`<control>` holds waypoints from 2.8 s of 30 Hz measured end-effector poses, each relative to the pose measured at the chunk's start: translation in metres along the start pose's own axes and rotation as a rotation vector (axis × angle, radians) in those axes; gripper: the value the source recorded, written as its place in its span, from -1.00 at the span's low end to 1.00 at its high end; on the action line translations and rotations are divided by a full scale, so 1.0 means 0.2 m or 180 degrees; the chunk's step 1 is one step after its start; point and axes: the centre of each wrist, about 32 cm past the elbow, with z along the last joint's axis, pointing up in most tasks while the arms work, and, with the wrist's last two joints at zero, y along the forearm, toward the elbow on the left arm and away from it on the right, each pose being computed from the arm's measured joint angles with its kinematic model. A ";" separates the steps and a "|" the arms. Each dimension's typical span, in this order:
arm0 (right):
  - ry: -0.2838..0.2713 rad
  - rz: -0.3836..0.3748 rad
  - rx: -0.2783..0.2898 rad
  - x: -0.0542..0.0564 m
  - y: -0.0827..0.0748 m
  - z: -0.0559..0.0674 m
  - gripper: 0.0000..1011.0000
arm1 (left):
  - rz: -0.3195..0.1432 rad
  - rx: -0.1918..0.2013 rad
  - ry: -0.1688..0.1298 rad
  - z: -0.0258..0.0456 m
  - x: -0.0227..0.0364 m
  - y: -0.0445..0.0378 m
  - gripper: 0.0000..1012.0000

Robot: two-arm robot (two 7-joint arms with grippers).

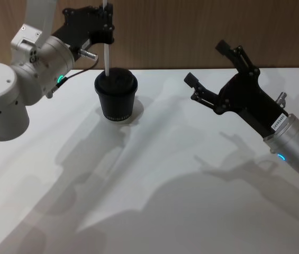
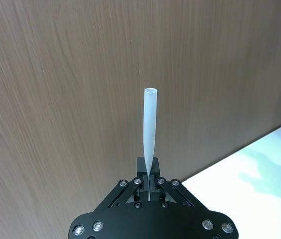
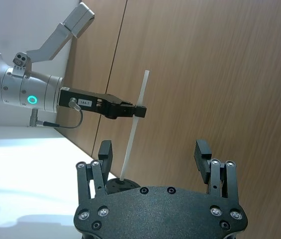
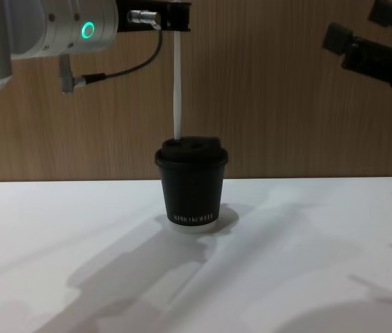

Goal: Pick up the straw with one hand, pass it to the other hand, and insert it into the cup.

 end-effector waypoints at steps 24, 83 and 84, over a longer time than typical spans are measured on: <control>0.0000 0.0000 0.0000 0.00 0.00 0.00 0.98 | -0.0004 0.0011 0.0034 0.011 0.008 0.013 -0.97; 0.0000 0.0000 0.0000 0.00 0.00 0.00 0.98 | -0.0034 0.0198 0.0058 -0.042 0.017 -0.024 -0.97; 0.0000 0.0000 0.0000 0.00 0.00 0.00 0.98 | -0.0035 0.0201 0.0058 -0.044 0.017 -0.024 -0.97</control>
